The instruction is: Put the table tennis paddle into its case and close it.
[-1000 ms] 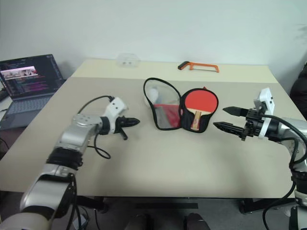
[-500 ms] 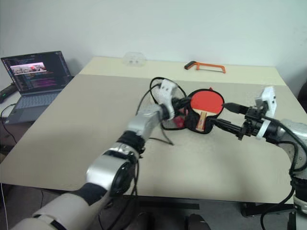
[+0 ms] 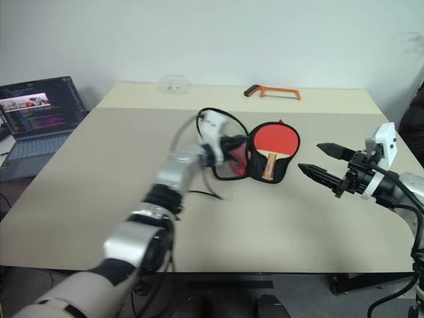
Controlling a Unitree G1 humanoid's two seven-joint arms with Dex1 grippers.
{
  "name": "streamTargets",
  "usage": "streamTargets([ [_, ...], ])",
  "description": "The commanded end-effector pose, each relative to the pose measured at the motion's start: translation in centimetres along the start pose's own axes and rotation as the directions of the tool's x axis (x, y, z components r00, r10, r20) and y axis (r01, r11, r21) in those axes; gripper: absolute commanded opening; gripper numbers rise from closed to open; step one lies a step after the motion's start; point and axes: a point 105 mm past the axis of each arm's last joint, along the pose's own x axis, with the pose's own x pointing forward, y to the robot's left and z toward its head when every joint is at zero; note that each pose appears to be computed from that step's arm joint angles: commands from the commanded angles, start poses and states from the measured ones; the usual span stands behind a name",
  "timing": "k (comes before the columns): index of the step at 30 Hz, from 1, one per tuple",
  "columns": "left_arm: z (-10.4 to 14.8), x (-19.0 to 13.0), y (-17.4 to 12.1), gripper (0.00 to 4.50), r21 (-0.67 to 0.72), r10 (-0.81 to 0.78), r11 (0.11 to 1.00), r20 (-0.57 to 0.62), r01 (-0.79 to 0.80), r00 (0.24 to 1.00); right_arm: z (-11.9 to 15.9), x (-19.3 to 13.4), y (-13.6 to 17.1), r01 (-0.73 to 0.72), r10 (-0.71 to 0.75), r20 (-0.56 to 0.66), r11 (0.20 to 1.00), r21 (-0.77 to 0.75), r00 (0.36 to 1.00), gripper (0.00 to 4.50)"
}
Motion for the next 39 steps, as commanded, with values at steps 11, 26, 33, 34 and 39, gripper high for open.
streamTargets([
  [11,-5.6,-2.1,0.9,0.02,0.165,-0.056,0.98,-0.302,0.11,0.952,1.2,1.1,-0.2,-0.036,0.037,0.022,0.998,-0.048,0.999,4.5],
  [26,1.3,5.1,-2.8,0.02,0.003,0.064,0.998,0.043,-0.064,0.997,1.6,0.3,-0.5,-0.003,0.002,-0.011,0.997,-0.075,1.0,4.5],
  [33,5.4,7.7,-7.4,0.02,0.0,-0.052,0.999,0.166,0.053,0.985,2.8,-0.1,-0.7,0.049,-0.045,0.053,0.996,-0.074,0.998,4.5],
  [34,5.4,8.0,-8.1,0.02,0.007,-0.071,0.997,0.162,0.071,0.984,2.9,-0.2,-0.6,0.054,-0.05,0.055,0.996,-0.077,0.997,4.5],
  [39,3.3,9.6,-12.8,0.02,0.027,-0.154,0.988,0.071,0.153,0.985,3.9,-0.8,-0.9,0.104,-0.096,0.082,0.99,-0.097,0.992,4.5],
])
